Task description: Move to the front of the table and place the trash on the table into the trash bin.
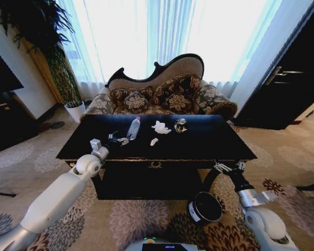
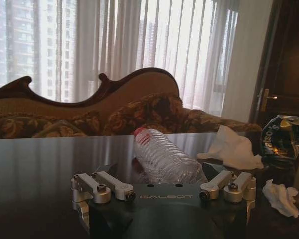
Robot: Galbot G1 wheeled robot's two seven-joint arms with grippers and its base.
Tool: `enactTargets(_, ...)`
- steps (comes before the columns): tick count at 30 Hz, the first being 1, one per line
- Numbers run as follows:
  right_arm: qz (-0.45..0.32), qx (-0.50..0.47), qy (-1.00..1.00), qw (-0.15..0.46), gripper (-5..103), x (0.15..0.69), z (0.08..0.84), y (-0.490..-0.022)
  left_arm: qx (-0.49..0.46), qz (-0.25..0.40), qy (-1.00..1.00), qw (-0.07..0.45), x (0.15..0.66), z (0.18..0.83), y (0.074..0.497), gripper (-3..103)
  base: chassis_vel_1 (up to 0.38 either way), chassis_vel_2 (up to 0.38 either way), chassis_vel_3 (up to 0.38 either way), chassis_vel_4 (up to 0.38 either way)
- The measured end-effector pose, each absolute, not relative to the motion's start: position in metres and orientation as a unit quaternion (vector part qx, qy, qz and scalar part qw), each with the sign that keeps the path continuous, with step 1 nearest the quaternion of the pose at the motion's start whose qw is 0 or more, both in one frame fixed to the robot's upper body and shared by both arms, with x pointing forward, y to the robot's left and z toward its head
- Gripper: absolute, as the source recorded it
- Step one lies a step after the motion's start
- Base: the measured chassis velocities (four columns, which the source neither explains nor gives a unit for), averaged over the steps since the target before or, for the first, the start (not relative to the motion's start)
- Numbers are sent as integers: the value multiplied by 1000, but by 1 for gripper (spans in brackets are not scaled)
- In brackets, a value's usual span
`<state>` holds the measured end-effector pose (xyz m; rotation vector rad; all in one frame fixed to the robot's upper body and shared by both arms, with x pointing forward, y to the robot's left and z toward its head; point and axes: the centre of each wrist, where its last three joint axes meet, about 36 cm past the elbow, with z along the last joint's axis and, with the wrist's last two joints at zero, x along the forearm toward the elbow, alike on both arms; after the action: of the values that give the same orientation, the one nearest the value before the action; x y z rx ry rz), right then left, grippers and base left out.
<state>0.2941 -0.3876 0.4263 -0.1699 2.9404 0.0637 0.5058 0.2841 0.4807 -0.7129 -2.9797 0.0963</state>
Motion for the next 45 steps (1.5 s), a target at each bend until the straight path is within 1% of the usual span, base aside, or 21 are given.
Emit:
enactTargets(7, 25, -51, 994, 93, 100, 287, 423, -388, -226, 34, -973, 44, 519, 472, 285, 93, 0, 0, 0, 0)
enactTargets(8, 25, -50, 994, 93, 100, 287, 423, -388, -226, 36, -972, 45, 522, 471, 283, 96, 0, 0, 0, 0)
enactTargets(9, 25, -50, 994, 93, 100, 287, 423, -388, -226, 36, -972, 45, 522, 471, 283, 96, 0, 0, 0, 0)
enactTargets(13, 25, -51, 994, 94, 100, 288, 424, -388, -227, 40, -972, 45, 526, 469, 278, 93, 0, 0, 0, 0)
enactTargets(15, 25, -51, 994, 94, 100, 288, 424, -388, -227, 40, -972, 45, 527, 468, 277, 89, 0, 0, 0, 0)
enactTargets(17, 25, -51, 994, 93, 100, 288, 424, -388, -225, 39, -972, 46, 529, 467, 277, 82, 0, 0, 0, 0)
enactTargets(18, 25, -51, 994, 93, 100, 288, 424, -388, -225, 39, -972, 46, 529, 467, 277, 82, 0, 0, 0, 0)
enactTargets(19, 25, -51, 994, 93, 100, 288, 423, -388, -224, 38, -973, 46, 530, 466, 277, 76, 0, 0, 0, 0)
enactTargets(20, 26, -51, 994, 92, 100, 288, 423, -388, -223, 38, -973, 46, 530, 466, 277, 76, 0, 0, 0, 0)
enactTargets(23, 29, -50, 994, 92, 100, 288, 422, -387, -221, 33, -974, 44, 532, 465, 277, 60, 0, 0, 0, 0)
enactTargets(24, 29, -50, 994, 92, 100, 288, 422, -387, -221, 33, -974, 44, 532, 465, 277, 60, 0, 0, 0, 0)
enactTargets(25, 30, -50, 994, 92, 100, 288, 421, -386, -220, 32, -974, 43, 532, 465, 277, 55, 0, 0, 0, 0)
enactTargets(26, 31, -50, 994, 92, 100, 288, 421, -385, -219, 31, -974, 43, 532, 465, 277, 55, 0, 0, 0, 0)
enactTargets(28, 33, -50, 994, 92, 100, 288, 420, -384, -219, 27, -975, 41, 529, 465, 276, 48, 0, 0, 0, 0)
enactTargets(29, 33, -50, 994, 92, 100, 288, 420, -384, -219, 27, -975, 41, 529, 465, 276, 48, 0, 0, 0, 0)
enactTargets(31, 33, -50, 994, 92, 100, 288, 420, -384, -220, 25, -974, 38, 524, 468, 276, 41, 0, 0, 0, 0)
enactTargets(34, 29, -51, 994, 92, 100, 288, 421, -384, -230, 27, -973, 28, 511, 482, 276, 38, 0, 0, 0, 0)
enactTargets(38, -2, -50, 994, 97, 100, 287, 425, -386, -270, 51, -962, 13, 474, 521, 264, 38, 0, 0, 0, 0)
enactTargets(42, -39, -45, 993, 103, 100, 288, 429, -389, -294, 85, -952, 17, 446, 546, 252, 38, 0, 0, 0, 0)
enactTargets(44, -81, -39, 990, 107, 100, 288, 432, -392, -307, 114, -944, 24, 429, 560, 242, 38, 0, 0, 0, 0)
enactTargets(45, -142, -30, 983, 109, 100, 288, 436, -394, -323, 144, -935, 35, 412, 571, 228, 38, 0, 0, 0, 0)
